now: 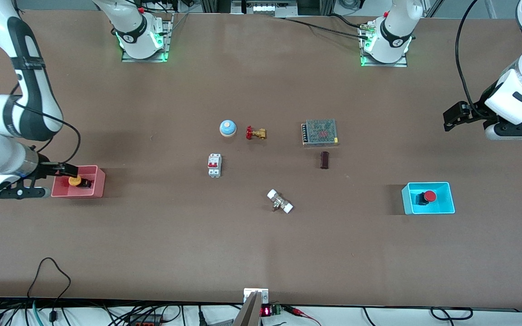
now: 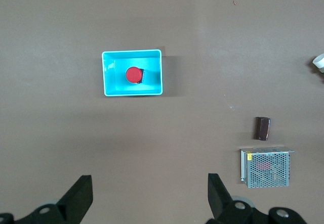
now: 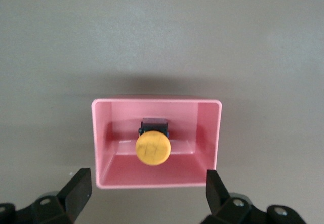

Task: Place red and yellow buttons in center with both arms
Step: 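Grasp the yellow button with the right gripper while the left gripper reaches the red button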

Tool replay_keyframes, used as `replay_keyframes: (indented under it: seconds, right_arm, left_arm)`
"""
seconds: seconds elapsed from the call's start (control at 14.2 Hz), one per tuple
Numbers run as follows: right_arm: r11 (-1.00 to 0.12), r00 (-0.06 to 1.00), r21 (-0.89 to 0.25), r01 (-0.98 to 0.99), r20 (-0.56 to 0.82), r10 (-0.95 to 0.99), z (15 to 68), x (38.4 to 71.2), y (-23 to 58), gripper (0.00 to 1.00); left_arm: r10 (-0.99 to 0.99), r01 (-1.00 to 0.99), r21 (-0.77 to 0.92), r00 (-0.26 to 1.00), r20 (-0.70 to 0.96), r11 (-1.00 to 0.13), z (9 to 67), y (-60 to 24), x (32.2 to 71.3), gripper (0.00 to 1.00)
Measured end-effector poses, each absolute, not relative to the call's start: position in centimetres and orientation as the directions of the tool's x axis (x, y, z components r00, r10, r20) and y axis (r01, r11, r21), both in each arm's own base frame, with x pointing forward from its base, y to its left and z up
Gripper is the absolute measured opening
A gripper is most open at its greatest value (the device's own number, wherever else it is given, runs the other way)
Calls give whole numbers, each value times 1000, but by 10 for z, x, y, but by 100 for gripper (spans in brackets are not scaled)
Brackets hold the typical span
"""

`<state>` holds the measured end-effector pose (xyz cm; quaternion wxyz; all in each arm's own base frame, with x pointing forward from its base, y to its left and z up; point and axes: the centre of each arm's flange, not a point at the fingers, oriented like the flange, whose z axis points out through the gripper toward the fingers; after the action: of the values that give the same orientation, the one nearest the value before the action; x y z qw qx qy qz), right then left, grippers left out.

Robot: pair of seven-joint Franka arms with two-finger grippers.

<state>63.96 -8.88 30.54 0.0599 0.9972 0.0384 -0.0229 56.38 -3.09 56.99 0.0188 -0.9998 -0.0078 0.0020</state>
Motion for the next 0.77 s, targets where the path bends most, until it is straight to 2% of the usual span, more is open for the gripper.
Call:
replay_keyframes:
  seconds: [0.42, 0.77]
  right_arm:
    - [-981, 990, 138, 138, -5, 138, 271, 640, -98, 100]
    - [-982, 990, 124, 142, -19, 141, 239, 635, -104, 100]
  left_arm:
    - [35, 31, -40, 994, -100, -999, 520, -17, 581, 100]
    - [28, 22, -81, 997, -77, -997, 392, 4, 642, 100]
